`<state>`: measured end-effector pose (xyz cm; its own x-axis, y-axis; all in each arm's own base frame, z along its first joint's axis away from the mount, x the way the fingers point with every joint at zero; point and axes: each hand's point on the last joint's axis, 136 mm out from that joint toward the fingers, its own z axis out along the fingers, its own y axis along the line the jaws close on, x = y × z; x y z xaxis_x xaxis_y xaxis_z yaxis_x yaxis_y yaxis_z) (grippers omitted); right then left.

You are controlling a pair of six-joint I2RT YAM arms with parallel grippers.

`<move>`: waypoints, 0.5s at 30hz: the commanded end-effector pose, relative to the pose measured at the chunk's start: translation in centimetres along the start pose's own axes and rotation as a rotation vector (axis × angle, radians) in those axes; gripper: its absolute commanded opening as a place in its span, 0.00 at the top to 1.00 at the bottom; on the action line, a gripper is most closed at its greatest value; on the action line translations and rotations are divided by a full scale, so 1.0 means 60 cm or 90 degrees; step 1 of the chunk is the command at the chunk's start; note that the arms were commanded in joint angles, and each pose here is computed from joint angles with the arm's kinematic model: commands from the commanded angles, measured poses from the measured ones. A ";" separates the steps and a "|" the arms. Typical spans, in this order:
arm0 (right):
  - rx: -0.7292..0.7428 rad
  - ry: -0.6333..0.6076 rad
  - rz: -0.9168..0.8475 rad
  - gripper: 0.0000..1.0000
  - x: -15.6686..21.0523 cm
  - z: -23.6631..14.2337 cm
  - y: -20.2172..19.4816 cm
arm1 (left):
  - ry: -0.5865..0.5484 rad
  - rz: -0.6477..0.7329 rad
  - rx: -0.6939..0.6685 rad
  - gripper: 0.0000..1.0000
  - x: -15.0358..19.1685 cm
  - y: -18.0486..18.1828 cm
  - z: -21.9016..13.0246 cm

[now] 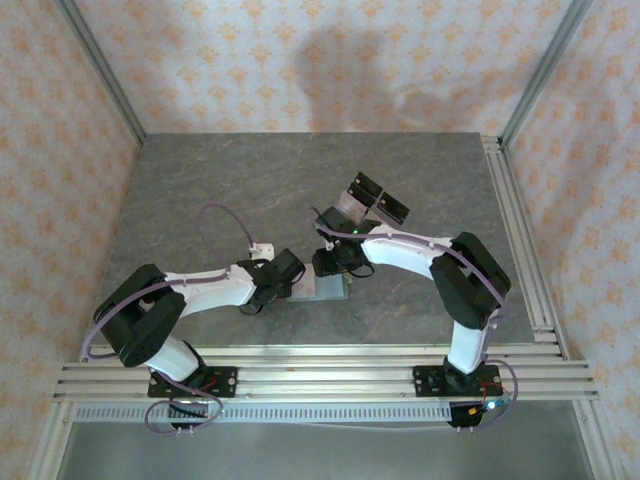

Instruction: Put the credit cards into the card holder

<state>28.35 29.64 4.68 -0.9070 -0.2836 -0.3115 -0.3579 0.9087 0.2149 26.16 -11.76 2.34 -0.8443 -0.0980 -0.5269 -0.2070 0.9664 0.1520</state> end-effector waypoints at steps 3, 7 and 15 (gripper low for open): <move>0.029 0.019 -0.006 0.49 0.010 0.016 -0.020 | -0.014 0.003 -0.020 0.00 -0.015 0.013 -0.010; -0.004 0.042 0.003 0.49 0.022 0.029 -0.008 | -0.016 0.003 -0.018 0.00 -0.017 0.013 -0.012; -0.098 0.049 0.044 0.49 0.029 0.026 0.033 | -0.022 0.001 -0.008 0.00 -0.019 0.012 -0.016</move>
<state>27.32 30.84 3.23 -0.9279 -0.2741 -0.2528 -0.3458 0.8861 0.3086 26.09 -11.70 2.62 -0.8435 -0.0968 -0.5284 -0.2051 0.9672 0.1502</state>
